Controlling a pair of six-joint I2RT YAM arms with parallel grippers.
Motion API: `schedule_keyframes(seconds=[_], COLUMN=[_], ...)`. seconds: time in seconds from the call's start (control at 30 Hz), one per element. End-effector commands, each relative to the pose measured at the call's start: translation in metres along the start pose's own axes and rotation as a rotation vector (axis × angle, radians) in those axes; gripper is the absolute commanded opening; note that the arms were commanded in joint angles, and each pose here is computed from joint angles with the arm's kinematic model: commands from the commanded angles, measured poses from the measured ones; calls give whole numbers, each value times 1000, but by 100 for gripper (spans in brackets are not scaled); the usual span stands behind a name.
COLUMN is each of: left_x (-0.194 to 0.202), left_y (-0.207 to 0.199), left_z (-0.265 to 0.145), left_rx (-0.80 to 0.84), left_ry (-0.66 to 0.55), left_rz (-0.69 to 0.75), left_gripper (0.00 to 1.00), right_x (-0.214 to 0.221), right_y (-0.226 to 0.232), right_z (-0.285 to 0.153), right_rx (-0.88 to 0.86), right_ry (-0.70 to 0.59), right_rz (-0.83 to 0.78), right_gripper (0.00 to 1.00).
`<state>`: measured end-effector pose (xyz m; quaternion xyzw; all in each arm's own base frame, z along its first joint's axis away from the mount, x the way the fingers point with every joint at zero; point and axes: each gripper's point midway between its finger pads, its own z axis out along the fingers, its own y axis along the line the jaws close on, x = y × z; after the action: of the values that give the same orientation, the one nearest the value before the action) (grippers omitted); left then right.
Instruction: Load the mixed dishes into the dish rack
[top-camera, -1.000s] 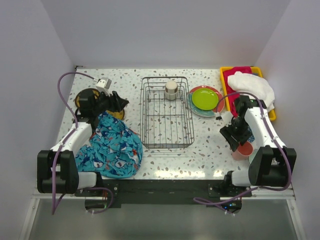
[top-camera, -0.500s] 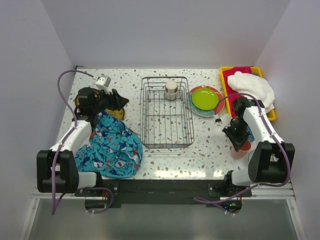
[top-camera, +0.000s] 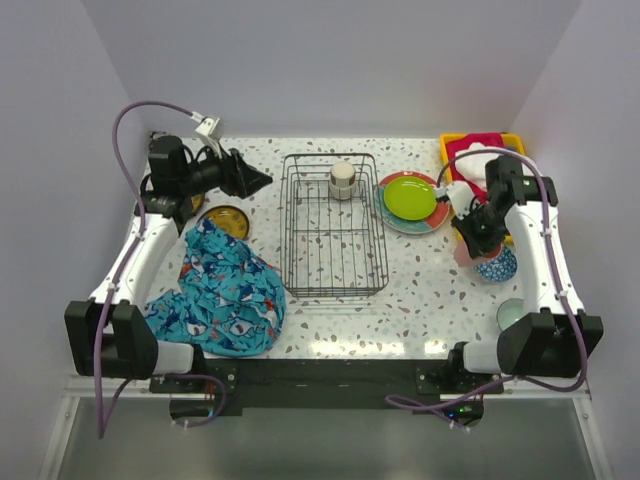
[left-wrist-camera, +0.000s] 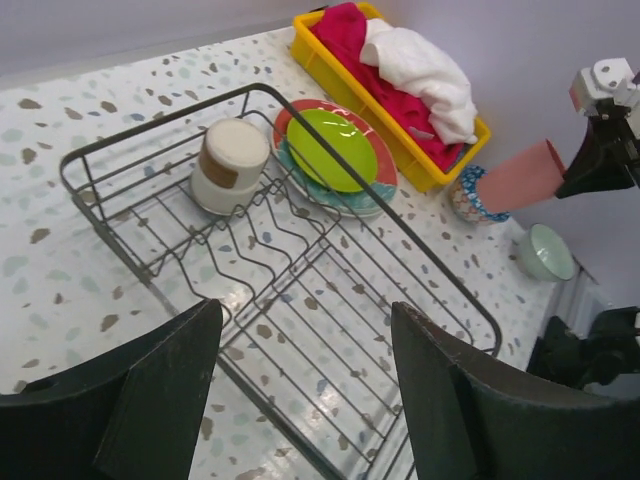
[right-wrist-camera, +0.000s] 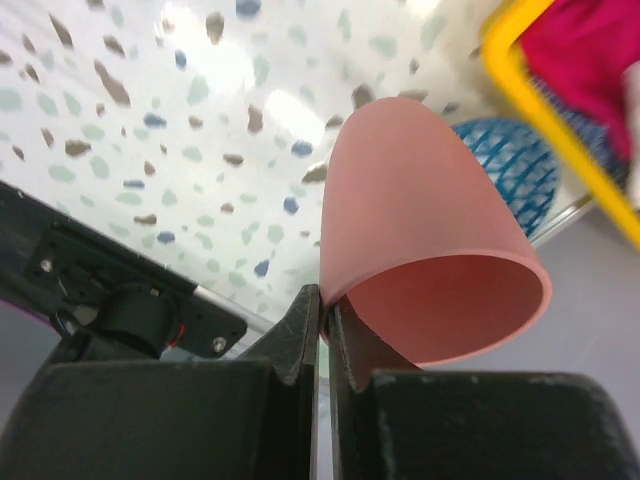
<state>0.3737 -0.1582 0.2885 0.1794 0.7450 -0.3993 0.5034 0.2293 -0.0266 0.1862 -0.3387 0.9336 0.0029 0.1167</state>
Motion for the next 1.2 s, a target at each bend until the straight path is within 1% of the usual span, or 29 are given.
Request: schedule_keyframes(seconds=[0.0, 0.03, 0.07, 0.1, 0.13, 0.17, 0.2, 0.23, 0.27, 0.3, 0.33, 0.37, 0.4, 0.43, 0.47, 0.5, 0.53, 0.57, 0.6, 0.63, 0.67, 0.73, 0.77, 0.83, 0.87, 0.93, 0.97, 1.03, 1.17], left_x=[-3, -5, -8, -11, -13, -15, -24, -26, -34, -36, -38, -40, -44, -43, -45, -44, -44, -42, -42, -46, -46, -51, -54, -57, -61, -63, -64, -61, -48], left_y=[-24, -24, -24, -20, -18, -15, -16, -15, -16, -16, -14, -12, -11, -8, -4, -1, 5, 10, 13, 15, 17, 21, 22, 25, 25, 25, 23, 21, 17], left_z=[4, 4, 5, 5, 5, 6, 6, 9, 10, 11, 14, 17, 19, 23, 27, 29, 34, 38, 40, 44, 45, 49, 50, 55, 56, 59, 61, 65, 73], left_rx=[126, 129, 123, 109, 99, 94, 98, 99, 103, 104, 101, 107, 116, 113, 109, 103, 100, 87, 85, 102, 106, 111, 112, 112, 112, 118, 120, 120, 117], left_ry=[35, 36, 48, 54, 59, 63, 53, 55, 39, 29, 25, 7, -12, -11, -34, -41, -51, -58, -63, -86, -94, -118, -128, -139, -151, -156, -159, -151, -124], left_rz=[-200, -189, -198, -205, -224, -248, -246, -277, -283, -301, -359, -375, -393, -476, -496, -530, -594, -636, -670, -717, -743, -799, -813, -848, -853, -872, -870, -887, -907], left_gripper=[77, 81, 84, 85, 91, 94, 96, 98, 98, 98, 98, 98, 98, 98, 98, 98, 98, 98, 98, 98, 98, 100, 100, 100, 100, 100, 100, 100, 100], right_x=[-30, -44, -67, -82, -107, -125, -139, -178, -188, -205, -231, -242, -253, -270, -279, -289, -303, -310, -317, -326, -333, -342, -349, -355, -356, -362, -365, -369, -375], right_y=[36, 38, 45, 48, 39, 40, 52, 39, 46, 62, 60, 66, 93, 85, 89, 109, 105, 106, 120, 121, 116, 125, 122, 131, 127, 132, 133, 137, 148], right_z=[-49, -55, -68, -74, -84, -93, -101, -120, -111, -115, -150, -154, -142, -151, -153, -153, -155, -153, -153, -165, -150, -151, -141, -134, -135, -119, -119, -108, -107], right_rx=[-183, -204, -243, -269, -231, -243, -244, -152, -163, -126, -24, 13, -2, 100, 146, 152, 216, 277, 293, 328, 394, 423, 468, 483, 499, 481, 472, 446, 387], right_ry=[-156, -222, -337, -405, -525, -604, -683, -855, -882, -943, -1131, -1186, -1203, -1267, -1290, -1312, -1345, -1362, -1385, -1453, -1418, -1434, -1399, -1379, -1376, -1341, -1342, -1314, -1321], right_rz=[-20, -34, -28, -20, -27, 65, 61, 11, 73, 22, -28, -37, -83, -70, -84, -112, -88, -109, -125, -112, -88, -40, 10, 33, 84, 95, 104, 112, 100], right_gripper=[0, 0, 0, 0, 0, 0, 0, 0, 0, 0, 0, 0, 0, 0, 0, 0, 0, 0, 0, 0, 0, 0, 0, 0, 0, 0, 0, 0, 0])
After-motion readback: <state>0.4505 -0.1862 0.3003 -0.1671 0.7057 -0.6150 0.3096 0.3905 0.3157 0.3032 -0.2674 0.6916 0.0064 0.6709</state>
